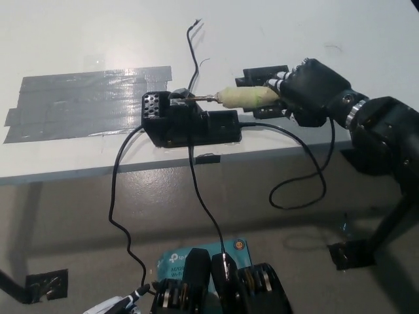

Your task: The robot uses its right hand to grab and lift the soldering gun kept on the middle of the table and puts it in its base

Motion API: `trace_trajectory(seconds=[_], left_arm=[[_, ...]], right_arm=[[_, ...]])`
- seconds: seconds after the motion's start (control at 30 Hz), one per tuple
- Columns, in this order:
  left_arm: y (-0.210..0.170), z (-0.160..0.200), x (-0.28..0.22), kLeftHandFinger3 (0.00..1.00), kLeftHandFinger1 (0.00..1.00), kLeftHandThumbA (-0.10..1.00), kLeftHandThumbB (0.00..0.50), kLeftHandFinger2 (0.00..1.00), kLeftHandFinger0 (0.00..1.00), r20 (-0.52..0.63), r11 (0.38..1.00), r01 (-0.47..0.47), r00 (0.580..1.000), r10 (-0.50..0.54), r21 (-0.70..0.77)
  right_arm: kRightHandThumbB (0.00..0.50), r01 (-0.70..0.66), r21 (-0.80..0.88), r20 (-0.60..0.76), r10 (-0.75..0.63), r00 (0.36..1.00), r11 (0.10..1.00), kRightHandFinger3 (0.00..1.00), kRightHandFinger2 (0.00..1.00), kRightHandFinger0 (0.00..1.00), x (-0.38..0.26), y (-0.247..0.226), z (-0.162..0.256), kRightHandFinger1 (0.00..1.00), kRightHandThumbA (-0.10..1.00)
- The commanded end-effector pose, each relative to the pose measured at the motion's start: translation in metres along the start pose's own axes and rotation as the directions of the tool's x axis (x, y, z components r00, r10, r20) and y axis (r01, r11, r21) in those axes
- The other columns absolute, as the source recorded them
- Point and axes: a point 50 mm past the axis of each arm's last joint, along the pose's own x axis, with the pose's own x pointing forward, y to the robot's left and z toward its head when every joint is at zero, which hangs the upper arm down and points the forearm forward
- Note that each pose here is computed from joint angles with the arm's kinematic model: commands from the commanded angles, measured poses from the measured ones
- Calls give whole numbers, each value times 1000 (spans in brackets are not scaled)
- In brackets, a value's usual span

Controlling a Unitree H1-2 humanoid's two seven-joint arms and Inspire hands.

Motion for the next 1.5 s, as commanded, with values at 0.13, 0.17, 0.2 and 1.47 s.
trace_trajectory(seconds=[0.13, 0.17, 0.2, 1.47], left_arm=[[3, 5, -4, 221, 0, 1000, 500, 153, 0, 10, 1000, 3, 1000, -3, 28], [2, 5, -3, 219, 2, 1000, 500, 158, 0, 14, 1000, 5, 1000, -6, 21], [2, 4, -3, 218, 2, 1000, 500, 160, 0, 13, 1000, 6, 1000, -6, 16], [-4, -13, -8, 217, 0, 1000, 500, 113, 0, -7, 999, 5, 1000, -5, -31]], right_arm=[[0, 120, -55, 85, -115, 990, 991, 454, 502, 0, 25, -37, 14, 145, -94], [8, 123, -64, 82, -118, 990, 990, 418, 501, 0, 28, -39, 14, 127, -100], [0, 125, -68, 83, -119, 989, 990, 401, 510, 0, 28, -39, 15, 125, -100], [51, 113, 3, -100, -112, 989, 994, 186, 568, 0, 0, -68, -18, 200, -100]])
